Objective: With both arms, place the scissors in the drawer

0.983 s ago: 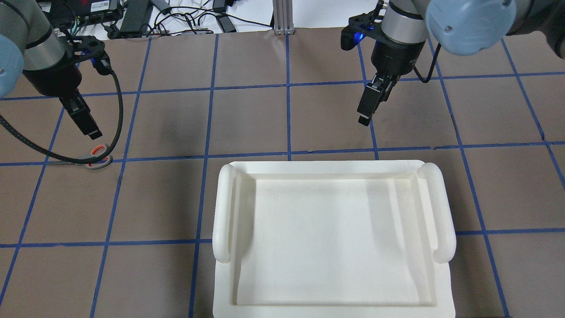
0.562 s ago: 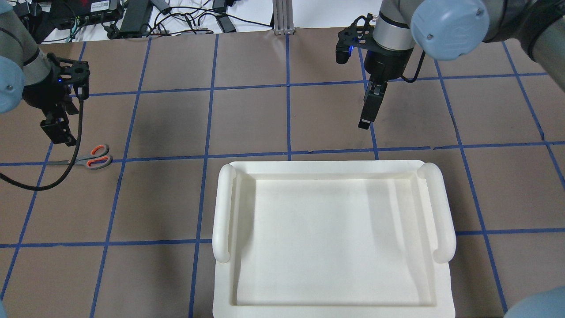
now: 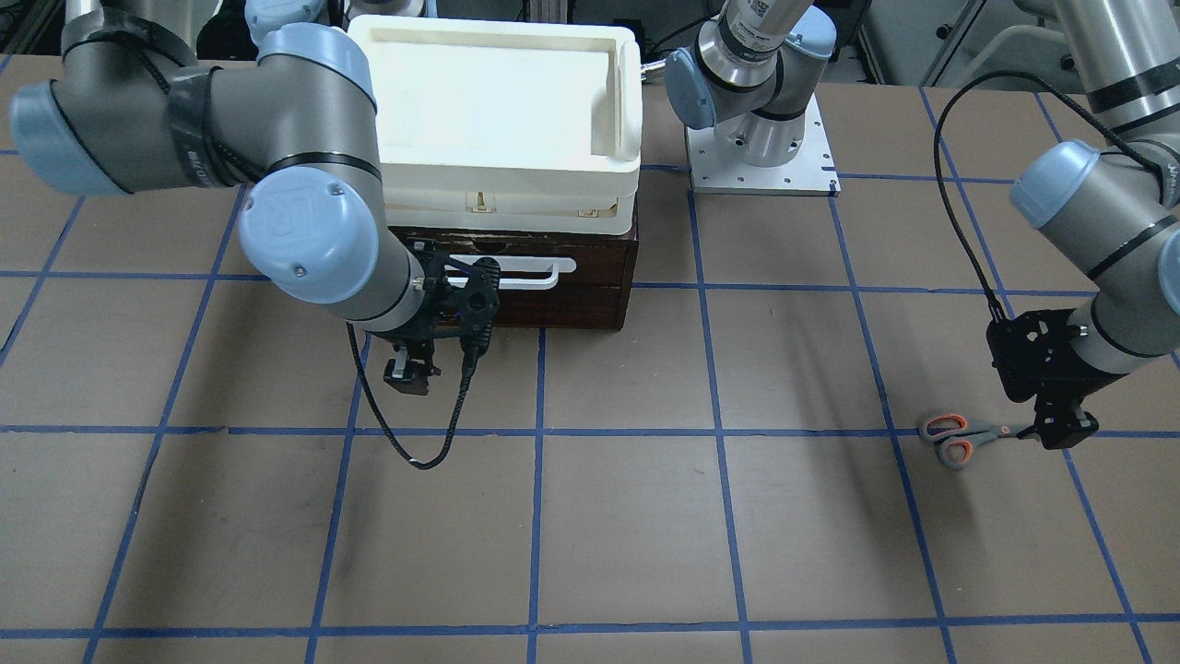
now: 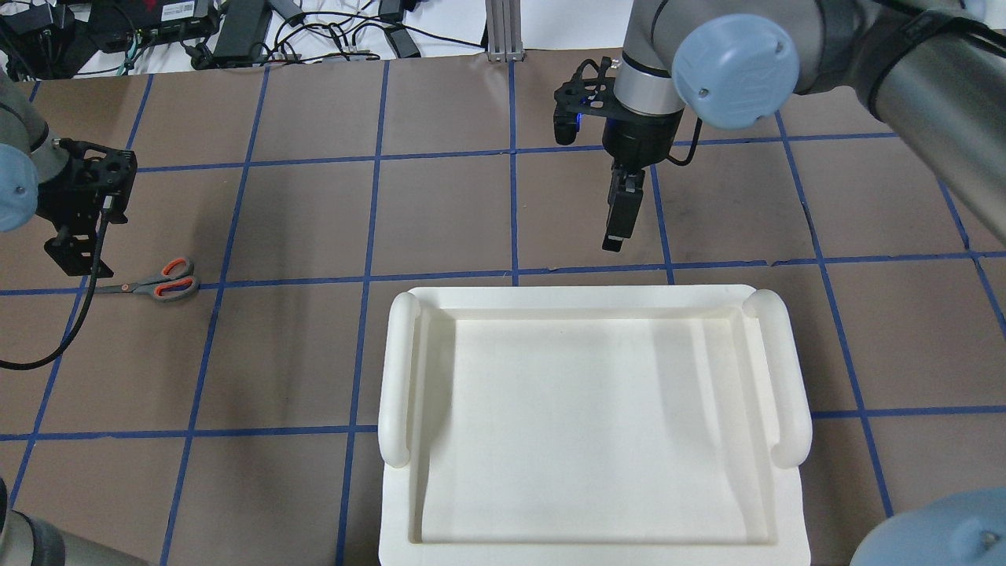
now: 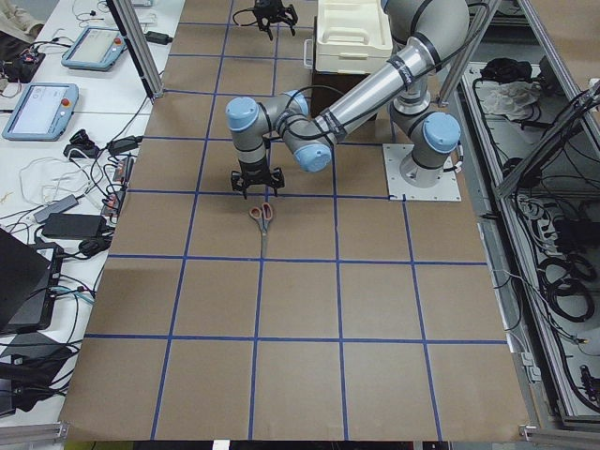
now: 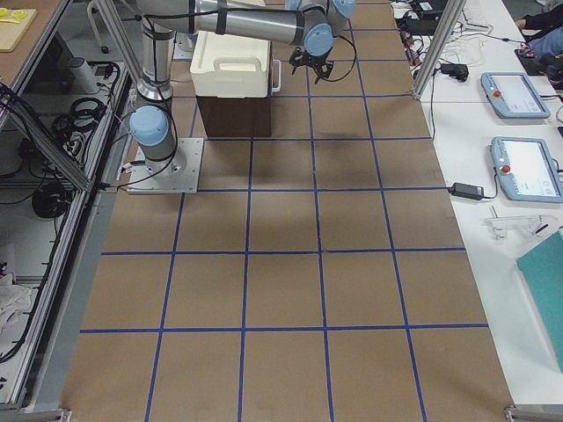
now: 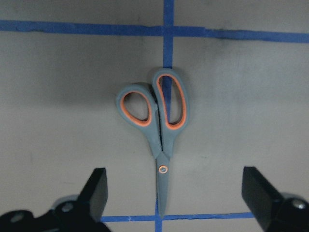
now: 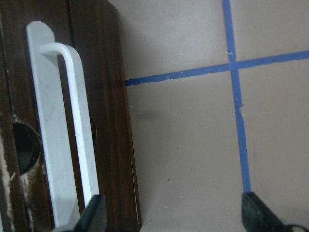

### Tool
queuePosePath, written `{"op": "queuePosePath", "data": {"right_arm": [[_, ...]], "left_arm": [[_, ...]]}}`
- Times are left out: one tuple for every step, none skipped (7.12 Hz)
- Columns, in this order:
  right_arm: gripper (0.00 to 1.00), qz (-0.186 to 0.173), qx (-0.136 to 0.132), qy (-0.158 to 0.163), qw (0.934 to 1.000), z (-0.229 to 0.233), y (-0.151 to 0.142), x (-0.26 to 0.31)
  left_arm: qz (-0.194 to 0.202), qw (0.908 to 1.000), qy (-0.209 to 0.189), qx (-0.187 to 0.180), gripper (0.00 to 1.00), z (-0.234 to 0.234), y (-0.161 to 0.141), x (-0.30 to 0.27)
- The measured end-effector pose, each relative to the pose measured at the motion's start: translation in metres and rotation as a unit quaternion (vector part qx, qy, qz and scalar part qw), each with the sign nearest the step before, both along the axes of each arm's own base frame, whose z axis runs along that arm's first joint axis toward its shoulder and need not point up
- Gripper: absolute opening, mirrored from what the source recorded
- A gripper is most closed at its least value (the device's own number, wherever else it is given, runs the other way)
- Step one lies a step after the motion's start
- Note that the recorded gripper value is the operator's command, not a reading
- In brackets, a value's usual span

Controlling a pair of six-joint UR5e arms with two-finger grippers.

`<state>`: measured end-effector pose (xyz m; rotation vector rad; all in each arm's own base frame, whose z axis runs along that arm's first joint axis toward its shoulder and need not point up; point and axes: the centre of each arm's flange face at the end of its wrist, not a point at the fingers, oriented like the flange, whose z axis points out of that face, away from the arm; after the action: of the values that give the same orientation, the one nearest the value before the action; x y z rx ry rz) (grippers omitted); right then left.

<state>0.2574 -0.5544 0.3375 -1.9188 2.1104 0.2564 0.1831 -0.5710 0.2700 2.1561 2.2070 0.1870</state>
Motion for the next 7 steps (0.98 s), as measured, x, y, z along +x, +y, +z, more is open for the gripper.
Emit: {"op": "queuePosePath", "data": {"right_arm": [[1.00, 0.031, 0.007, 0.000, 0.9995, -0.008, 0.008, 0.018], [1.00, 0.048, 0.013, 0.000, 0.9988, -0.015, 0.014, 0.031], [1.00, 0.054, 0.020, -0.001, 0.9983, -0.021, 0.017, 0.038], [1.00, 0.058, 0.024, -0.001, 0.9980, -0.025, 0.020, 0.043], [1.00, 0.059, 0.027, 0.001, 0.9979, -0.028, 0.022, 0.046], [1.00, 0.058, 0.031, 0.002, 0.9978, -0.030, 0.024, 0.048], [1.00, 0.060, 0.036, 0.006, 0.9975, -0.035, 0.028, 0.050]], "left_arm": [[-0.022, 0.9997, 0.000, -0.013, 0.93, -0.019, 0.001, 0.014], [-0.039, 0.9989, -0.001, -0.026, 0.93, -0.031, 0.004, 0.025], [-0.046, 0.9983, 0.005, -0.036, 0.90, -0.039, 0.006, 0.034], [-0.050, 0.9977, 0.016, -0.042, 0.88, -0.046, 0.007, 0.040], [-0.055, 0.9972, 0.028, -0.043, 0.87, -0.056, 0.009, 0.048], [-0.054, 0.9966, 0.043, -0.046, 0.86, -0.064, 0.011, 0.057], [-0.049, 0.9960, 0.056, -0.050, 0.82, -0.069, 0.015, 0.066]]}}
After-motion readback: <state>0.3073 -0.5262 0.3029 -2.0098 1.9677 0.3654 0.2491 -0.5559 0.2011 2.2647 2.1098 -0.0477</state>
